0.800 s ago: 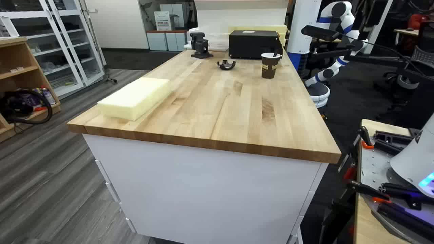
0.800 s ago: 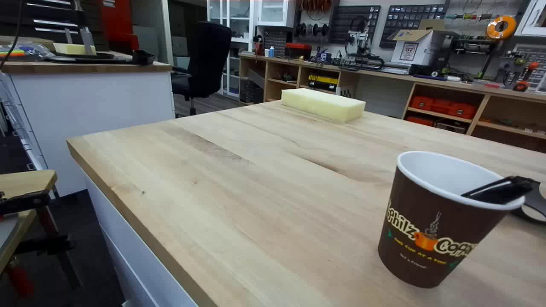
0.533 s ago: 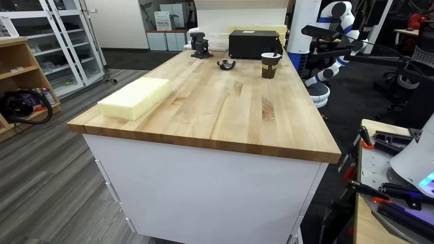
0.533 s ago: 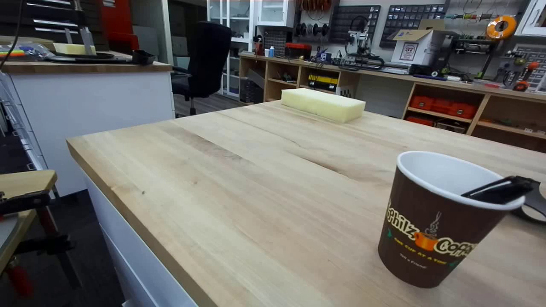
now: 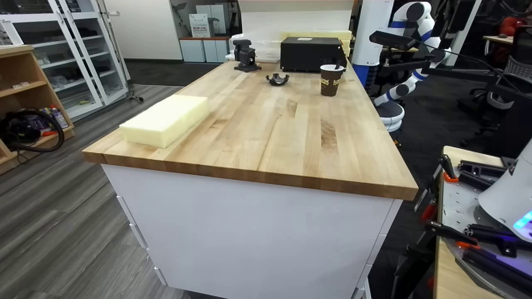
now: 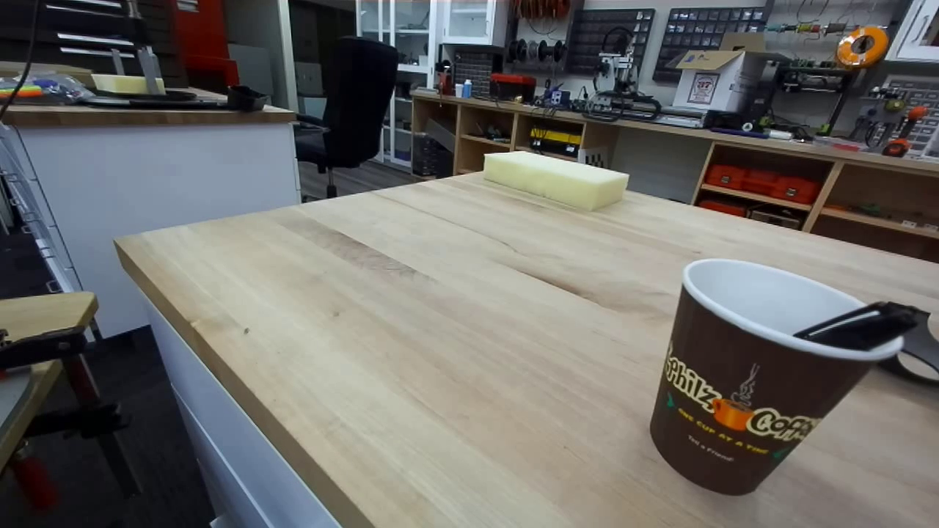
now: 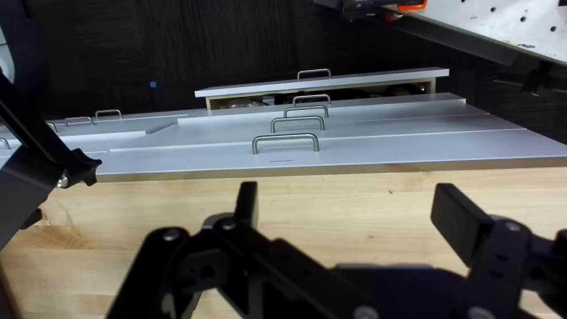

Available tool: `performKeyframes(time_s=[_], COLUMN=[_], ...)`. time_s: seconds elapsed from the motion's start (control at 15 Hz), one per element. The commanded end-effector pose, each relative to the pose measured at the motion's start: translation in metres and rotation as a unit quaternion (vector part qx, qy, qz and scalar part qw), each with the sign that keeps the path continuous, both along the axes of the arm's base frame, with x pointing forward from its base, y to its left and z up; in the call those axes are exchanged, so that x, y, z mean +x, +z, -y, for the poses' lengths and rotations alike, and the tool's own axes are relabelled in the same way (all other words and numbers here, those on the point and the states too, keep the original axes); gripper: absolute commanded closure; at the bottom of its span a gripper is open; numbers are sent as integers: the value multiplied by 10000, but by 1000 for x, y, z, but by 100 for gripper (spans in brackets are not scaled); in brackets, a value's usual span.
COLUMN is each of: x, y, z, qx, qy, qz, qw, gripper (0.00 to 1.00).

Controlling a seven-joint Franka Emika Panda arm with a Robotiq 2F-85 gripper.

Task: Remove the marker from the cup,move the cup to the left and put the marker in the cup

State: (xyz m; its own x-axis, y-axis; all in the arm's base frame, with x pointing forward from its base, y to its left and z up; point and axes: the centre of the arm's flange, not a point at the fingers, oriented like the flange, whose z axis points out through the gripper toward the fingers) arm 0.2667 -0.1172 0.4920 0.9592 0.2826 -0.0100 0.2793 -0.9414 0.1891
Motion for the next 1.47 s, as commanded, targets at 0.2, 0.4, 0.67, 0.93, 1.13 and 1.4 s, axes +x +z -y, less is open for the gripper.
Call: performKeyframes(time_s=[0.2, 0.4, 0.67, 0.93, 1.13, 1.4], x=[0, 4, 19, 53, 83, 120], y=[0, 10, 40, 73, 85, 85], z=[0, 13, 36, 52, 63, 79], qx=[0, -292, -929, -1122, -946, -584], qy=[0, -35, 66, 363, 708, 1041], qz=[0, -156, -70, 379, 940, 1452], qw=[10000, 9994, 9956, 9923, 9885, 9822], gripper=[0, 0, 0, 0, 0, 0])
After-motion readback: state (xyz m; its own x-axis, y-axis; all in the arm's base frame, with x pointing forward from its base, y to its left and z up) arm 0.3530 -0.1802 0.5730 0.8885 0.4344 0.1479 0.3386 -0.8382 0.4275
